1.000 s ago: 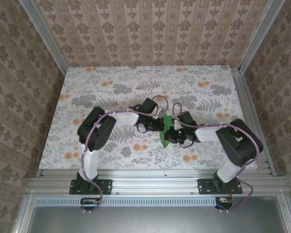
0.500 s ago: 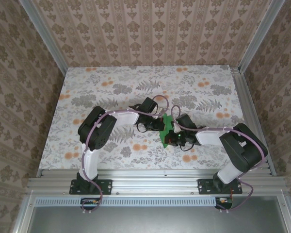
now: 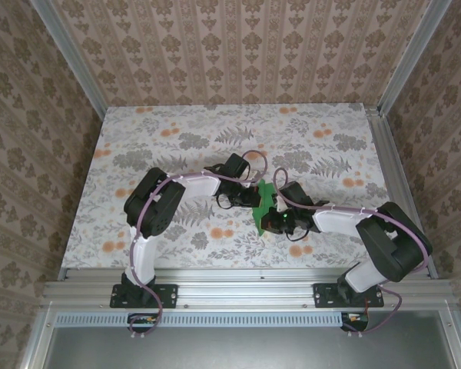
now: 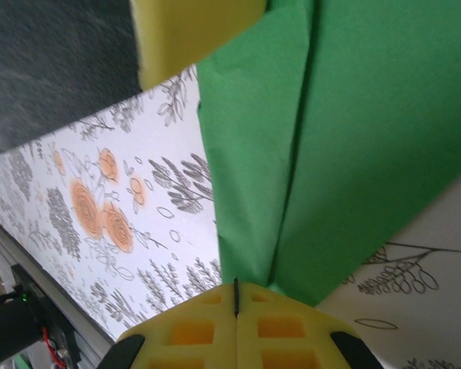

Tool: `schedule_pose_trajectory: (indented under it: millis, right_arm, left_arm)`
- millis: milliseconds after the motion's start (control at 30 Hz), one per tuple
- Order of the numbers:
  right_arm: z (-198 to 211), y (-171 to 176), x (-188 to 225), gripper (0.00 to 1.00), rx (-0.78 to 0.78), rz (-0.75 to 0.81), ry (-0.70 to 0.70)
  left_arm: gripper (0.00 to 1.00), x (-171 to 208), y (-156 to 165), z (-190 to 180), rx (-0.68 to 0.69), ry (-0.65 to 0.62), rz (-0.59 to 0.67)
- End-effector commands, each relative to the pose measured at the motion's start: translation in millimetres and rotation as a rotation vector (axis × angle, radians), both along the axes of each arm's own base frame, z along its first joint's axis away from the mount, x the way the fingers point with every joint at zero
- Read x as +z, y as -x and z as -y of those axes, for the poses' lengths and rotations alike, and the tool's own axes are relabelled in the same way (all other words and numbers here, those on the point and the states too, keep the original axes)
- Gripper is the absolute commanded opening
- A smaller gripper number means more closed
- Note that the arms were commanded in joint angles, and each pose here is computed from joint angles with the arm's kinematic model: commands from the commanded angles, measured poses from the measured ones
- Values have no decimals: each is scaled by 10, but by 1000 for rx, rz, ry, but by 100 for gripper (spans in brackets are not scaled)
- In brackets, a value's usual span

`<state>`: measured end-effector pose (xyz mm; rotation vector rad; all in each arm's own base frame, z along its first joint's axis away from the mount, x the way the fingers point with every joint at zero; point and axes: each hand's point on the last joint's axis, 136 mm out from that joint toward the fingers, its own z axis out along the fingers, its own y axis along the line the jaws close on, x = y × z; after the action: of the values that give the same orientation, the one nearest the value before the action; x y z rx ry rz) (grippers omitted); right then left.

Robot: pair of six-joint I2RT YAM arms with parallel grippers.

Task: Fold a paper plane with a square sheet of paper (pick it up from the middle)
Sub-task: Fourth fold the wing at the center of the table.

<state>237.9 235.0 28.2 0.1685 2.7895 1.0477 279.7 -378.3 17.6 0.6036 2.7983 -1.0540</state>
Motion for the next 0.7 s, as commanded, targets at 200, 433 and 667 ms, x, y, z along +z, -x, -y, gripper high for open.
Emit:
schedule_pose_trajectory:
  millis: [200, 433, 667]
  right_arm:
    - [-260, -243, 63, 4, 6, 2, -94]
    - [-151, -32, -240, 4, 42, -82, -19]
    - [-28, 274, -341, 4, 107, -148, 36]
  left_arm:
    - [0, -796, 190, -585, 32, -301, -75]
    - [0, -846, 194, -586, 27, -301, -88]
    - [0, -893, 182, -620, 26, -310, -95]
